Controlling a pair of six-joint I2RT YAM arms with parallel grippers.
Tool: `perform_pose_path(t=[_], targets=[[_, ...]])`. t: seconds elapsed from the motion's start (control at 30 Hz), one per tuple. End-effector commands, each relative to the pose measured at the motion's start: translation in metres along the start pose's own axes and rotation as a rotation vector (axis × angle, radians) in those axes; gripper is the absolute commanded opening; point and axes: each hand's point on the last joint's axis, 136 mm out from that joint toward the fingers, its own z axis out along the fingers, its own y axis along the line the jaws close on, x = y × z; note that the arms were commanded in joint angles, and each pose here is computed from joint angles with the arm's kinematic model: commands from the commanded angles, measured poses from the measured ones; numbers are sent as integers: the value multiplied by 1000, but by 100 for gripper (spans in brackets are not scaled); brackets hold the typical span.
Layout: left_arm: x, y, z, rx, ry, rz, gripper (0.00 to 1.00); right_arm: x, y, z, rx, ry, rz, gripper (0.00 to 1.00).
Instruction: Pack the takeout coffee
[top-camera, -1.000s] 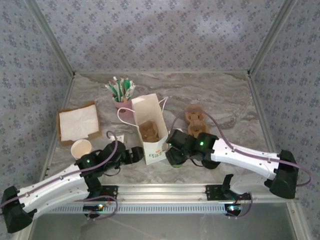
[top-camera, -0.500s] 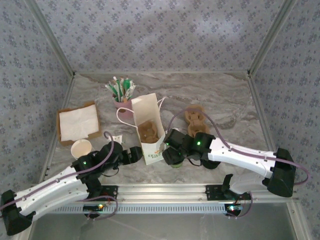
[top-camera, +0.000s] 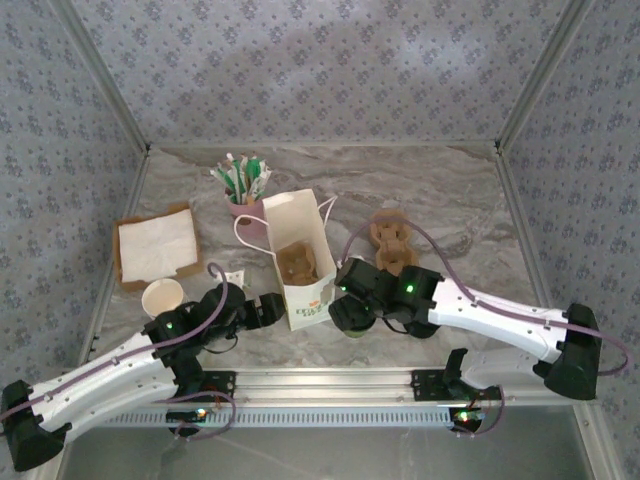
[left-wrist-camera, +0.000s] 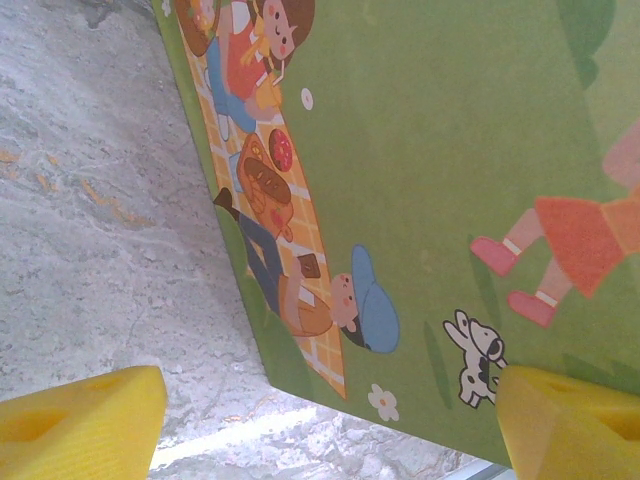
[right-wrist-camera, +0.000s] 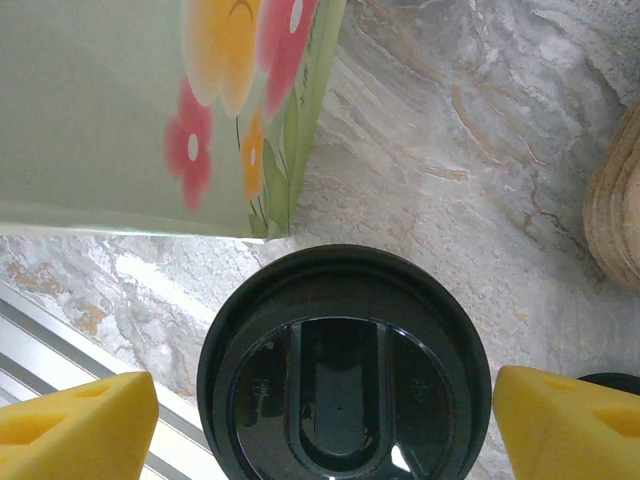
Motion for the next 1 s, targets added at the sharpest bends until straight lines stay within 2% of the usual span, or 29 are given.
perform_pose_path(t=[0.0, 0.37, 0.97], targets=[[-1, 0, -3, 1, 1, 9, 86, 11, -4, 5, 23, 55, 8, 89], [-1, 2, -5, 0, -2, 7, 85, 16, -8, 15, 69, 98, 12, 87], [0, 4, -5, 0, -4, 6, 86, 23, -26, 6, 146, 110, 64, 73]])
